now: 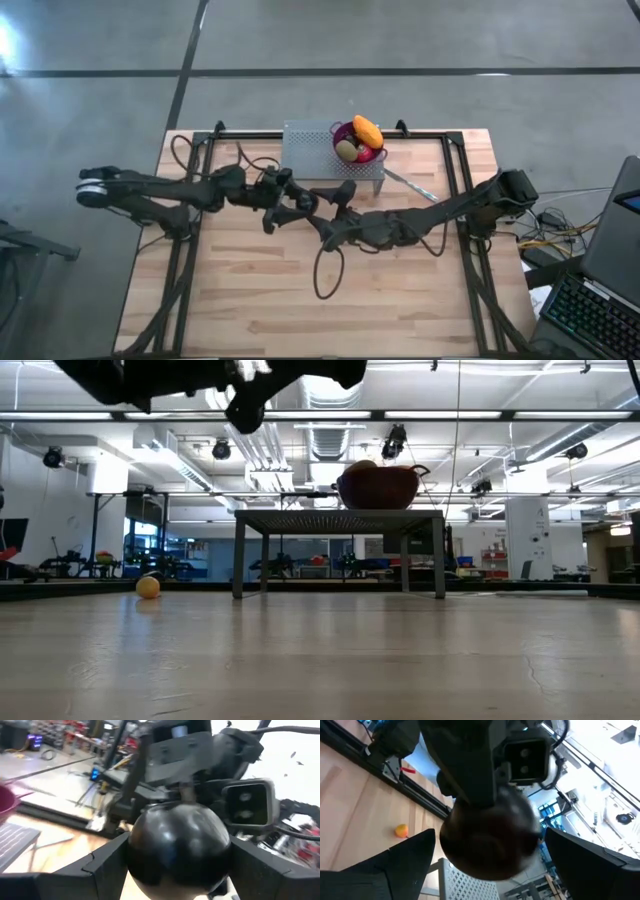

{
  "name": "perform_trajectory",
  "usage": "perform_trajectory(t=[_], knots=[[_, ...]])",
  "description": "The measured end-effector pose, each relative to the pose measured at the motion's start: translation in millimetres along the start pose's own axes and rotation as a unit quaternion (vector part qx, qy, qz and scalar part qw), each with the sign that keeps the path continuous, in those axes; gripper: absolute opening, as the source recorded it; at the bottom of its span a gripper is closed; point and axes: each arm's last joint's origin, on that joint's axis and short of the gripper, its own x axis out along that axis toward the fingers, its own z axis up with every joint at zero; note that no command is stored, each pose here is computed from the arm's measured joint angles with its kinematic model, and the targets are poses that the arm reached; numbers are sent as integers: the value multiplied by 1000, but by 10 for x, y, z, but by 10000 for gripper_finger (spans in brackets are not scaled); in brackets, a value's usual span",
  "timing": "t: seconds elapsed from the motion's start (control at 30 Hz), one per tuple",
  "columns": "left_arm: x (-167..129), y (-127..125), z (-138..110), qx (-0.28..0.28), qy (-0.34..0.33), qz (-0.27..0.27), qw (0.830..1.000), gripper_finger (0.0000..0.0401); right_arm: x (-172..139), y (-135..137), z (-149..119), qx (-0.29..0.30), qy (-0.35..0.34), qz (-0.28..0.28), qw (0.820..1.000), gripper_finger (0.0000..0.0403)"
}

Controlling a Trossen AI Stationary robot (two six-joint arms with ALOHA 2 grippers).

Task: Pick & Place Fruit
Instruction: Put the plum into the purple strainer bowl on the shelf

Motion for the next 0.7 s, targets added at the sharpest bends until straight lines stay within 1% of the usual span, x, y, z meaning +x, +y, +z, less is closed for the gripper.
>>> perform_trajectory(t=[0.07, 0.2, 0.33, 0.5, 0.7], knots=[[67, -19, 34, 6, 4, -14, 1000, 296, 1, 3, -5, -1, 1, 0, 1000, 372], [171, -2, 58, 7, 19, -10, 1000, 296, -1, -1, 0, -4, 0, 0, 1000, 371], [243, 7, 67, 12, 25, -17, 999, 296, 5, -6, -5, 1, 2, -2, 1000, 360], [241, 4, 67, 12, 32, -15, 999, 296, 1, -13, -20, -9, 22, -16, 1000, 330], [219, -11, 87, 12, 29, -20, 999, 296, 1, -7, -27, -14, 24, -15, 1000, 286]])
